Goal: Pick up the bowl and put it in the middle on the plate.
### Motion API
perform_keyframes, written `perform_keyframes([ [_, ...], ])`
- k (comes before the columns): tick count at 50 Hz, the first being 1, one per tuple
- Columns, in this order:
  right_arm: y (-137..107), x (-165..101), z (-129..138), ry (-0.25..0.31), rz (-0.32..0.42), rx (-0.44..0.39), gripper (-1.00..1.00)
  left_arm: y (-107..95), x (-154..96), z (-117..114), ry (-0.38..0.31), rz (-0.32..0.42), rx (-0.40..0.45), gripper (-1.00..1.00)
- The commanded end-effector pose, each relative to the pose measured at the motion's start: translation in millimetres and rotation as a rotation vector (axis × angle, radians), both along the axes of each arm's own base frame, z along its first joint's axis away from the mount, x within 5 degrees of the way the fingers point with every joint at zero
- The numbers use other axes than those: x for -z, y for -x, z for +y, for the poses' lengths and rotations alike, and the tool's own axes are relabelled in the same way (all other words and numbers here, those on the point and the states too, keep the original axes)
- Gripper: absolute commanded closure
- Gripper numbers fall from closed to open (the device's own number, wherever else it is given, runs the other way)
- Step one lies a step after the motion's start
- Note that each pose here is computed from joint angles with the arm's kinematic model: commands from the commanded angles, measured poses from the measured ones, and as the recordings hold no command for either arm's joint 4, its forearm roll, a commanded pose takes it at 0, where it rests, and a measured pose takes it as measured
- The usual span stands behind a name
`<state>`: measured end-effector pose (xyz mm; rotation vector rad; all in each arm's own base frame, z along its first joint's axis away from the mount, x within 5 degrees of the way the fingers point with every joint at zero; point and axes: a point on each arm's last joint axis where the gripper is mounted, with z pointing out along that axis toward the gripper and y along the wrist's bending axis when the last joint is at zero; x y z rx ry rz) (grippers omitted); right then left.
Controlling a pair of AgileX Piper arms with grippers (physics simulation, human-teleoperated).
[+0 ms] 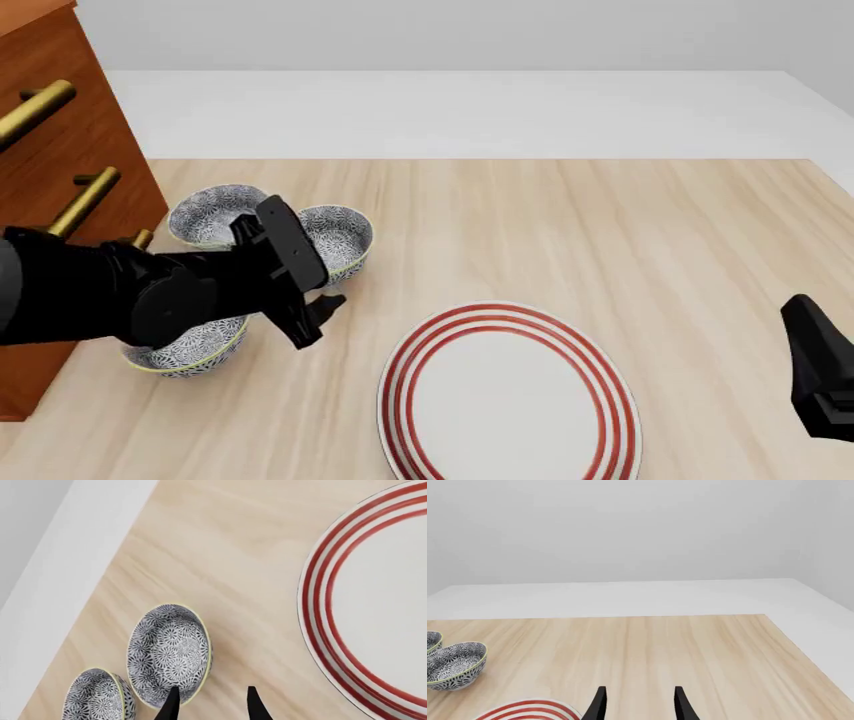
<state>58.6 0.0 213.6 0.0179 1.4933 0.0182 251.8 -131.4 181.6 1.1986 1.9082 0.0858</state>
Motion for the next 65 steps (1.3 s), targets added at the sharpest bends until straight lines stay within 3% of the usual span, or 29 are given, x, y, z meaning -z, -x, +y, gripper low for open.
perform_keyframes([
  [1, 1, 0, 0, 0.004, -0.002, 0.0, -1.0, -8, 9, 1, -0.02, 0.004, -0.001, -1.0],
  [44, 0, 0, 0, -0.003, 0.001, 0.0, -1.0, -50, 33, 5, -0.105, 0.032, -0.012, -1.0],
  [65, -1, 0, 0, -0.004, 0.001, -0.001, -1.0, -54, 47, 4, -0.127, 0.056, -0.003, -1.0],
])
